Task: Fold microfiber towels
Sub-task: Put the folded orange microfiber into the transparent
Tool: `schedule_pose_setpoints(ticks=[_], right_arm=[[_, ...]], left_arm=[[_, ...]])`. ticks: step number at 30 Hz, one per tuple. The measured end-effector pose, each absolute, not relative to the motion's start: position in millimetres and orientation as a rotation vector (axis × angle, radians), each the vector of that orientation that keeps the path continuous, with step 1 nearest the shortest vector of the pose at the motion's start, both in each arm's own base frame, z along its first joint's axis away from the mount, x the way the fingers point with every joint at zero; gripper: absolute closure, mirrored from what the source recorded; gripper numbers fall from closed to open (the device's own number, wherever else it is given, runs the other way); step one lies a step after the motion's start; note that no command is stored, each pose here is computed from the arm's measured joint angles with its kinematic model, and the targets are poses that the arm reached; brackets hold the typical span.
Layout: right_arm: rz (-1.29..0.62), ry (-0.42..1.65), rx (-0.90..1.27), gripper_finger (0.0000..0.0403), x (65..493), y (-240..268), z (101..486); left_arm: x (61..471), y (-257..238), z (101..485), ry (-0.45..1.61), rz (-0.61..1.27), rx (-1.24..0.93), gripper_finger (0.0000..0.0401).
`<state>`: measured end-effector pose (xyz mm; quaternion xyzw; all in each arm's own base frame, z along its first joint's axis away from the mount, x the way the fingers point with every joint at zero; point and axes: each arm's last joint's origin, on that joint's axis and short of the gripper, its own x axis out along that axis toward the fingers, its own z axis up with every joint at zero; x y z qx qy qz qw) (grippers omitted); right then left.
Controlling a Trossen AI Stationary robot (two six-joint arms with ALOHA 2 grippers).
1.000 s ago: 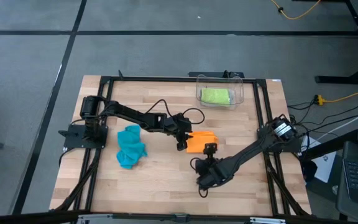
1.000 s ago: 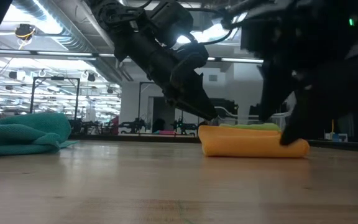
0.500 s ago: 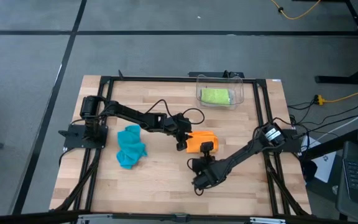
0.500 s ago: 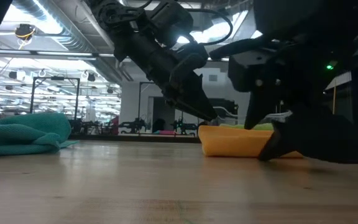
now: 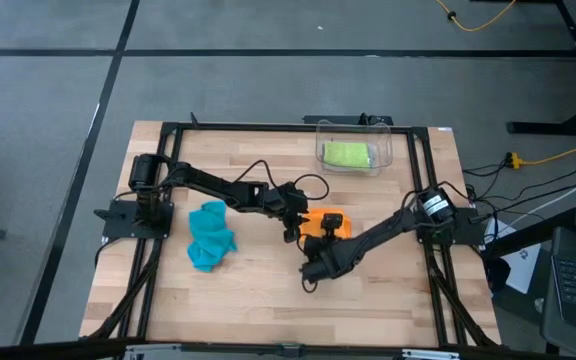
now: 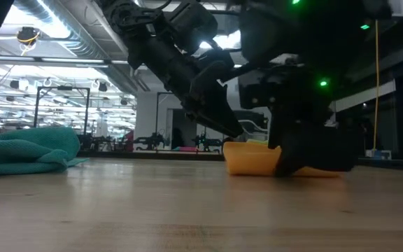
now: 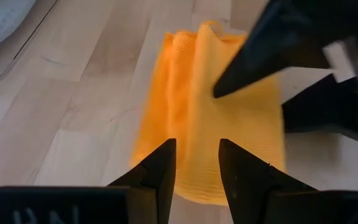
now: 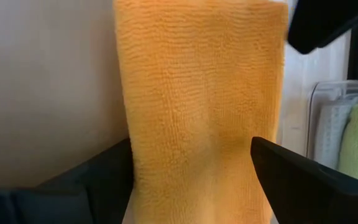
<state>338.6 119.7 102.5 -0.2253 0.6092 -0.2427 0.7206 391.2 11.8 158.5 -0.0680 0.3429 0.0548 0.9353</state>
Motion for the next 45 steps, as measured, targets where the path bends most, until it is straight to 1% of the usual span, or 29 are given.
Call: schedule_pose_setpoints(ticks=[4,7,12,18,20,23,28,30,32,34,36,38,39,45], right_arm=[[-0.567,1.348,-0.461,0.0092,341,105,100],[-0.594,1.343,-0.458,0.0102,342,99,99],[-0.636,1.341,-0.375,0.0137,346,87,98],[-0.731,1.321,-0.253,0.0185,349,74,97],[-0.753,1.319,-0.228,0.0204,349,71,97],[-0.781,1.309,-0.199,0.0232,349,69,96],[-0.799,1.294,-0.213,0.0268,348,70,93],[-0.800,1.295,-0.210,0.0277,348,70,93],[-0.800,1.296,-0.211,0.0287,348,70,93],[-0.799,1.297,-0.211,0.0305,348,70,92],[-0.795,1.304,-0.209,0.0335,348,70,92],[-0.782,1.315,-0.218,0.0375,347,70,92],[-0.774,1.323,-0.228,0.0385,347,70,92],[-0.776,1.363,-0.282,0.0388,343,69,92]], left_arm=[[391,9,158,0.702,0.108,-0.143,0.0287],[391,6,158,0.704,0.101,-0.141,0.0287],[390,1,158,0.720,0.113,-0.184,0.0287],[378,-8,154,0.853,0.144,-0.248,0.0287],[374,-10,153,0.891,0.184,-0.290,0.0287],[361,-12,154,0.986,0.298,-0.302,0.0287],[337,-5,163,1.051,0.627,-0.233,0.0287],[329,0,168,1.060,0.712,-0.220,0.0287],[325,3,175,1.059,0.735,-0.222,0.0287],[321,2,182,1.061,0.732,-0.222,0.0287],[318,0,190,1.045,0.723,-0.227,0.0287],[312,-1,197,1.048,0.718,-0.222,0.0287],[310,-2,200,1.051,0.716,-0.219,0.0287],[288,-15,222,1.058,0.723,-0.234,0.0287]])
